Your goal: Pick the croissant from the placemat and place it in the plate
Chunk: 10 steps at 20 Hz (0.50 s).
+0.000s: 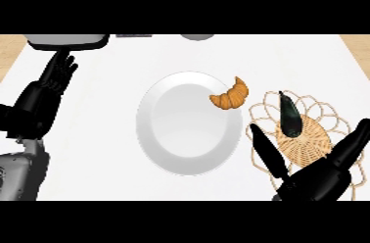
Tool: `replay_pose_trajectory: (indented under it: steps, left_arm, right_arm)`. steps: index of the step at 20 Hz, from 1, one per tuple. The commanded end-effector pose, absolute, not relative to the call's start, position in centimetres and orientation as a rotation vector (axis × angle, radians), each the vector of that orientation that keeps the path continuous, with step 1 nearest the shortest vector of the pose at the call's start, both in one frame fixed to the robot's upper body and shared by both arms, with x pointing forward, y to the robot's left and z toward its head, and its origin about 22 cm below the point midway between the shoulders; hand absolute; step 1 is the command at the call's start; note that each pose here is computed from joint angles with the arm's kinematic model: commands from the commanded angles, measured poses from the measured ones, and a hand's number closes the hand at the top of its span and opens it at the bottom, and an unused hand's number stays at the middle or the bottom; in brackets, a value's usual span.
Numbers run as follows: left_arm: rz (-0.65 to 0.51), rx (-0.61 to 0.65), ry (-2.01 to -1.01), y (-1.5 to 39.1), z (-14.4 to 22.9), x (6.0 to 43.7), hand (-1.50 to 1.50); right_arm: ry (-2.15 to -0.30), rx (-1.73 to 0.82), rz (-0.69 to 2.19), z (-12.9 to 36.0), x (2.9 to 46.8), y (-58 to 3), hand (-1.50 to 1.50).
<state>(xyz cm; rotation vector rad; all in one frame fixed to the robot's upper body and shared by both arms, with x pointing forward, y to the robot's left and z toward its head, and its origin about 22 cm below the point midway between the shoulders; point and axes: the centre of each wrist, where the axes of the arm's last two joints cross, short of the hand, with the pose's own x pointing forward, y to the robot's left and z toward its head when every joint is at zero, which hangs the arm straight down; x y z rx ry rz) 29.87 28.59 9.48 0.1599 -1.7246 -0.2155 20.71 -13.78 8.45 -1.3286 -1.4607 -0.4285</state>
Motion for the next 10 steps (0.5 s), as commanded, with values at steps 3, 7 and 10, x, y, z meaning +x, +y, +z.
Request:
replay_pose_trajectory:
  steps: [3,7,10]
  left_arm:
    - [-0.197,0.193,-1.715,29.9,9.3,29.0,0.00]
    - [-0.191,0.201,-1.720,30.7,9.6,29.4,0.00]
    - [-0.173,0.193,-1.721,29.8,9.3,28.6,0.00]
  right_arm:
    - [-1.344,-1.198,-0.598,8.7,14.1,-13.2,-1.50]
    - [-1.343,-1.192,-0.591,8.6,11.1,-12.4,-1.50]
    - [-1.328,-1.259,-0.541,8.1,8.9,-11.9,-1.50]
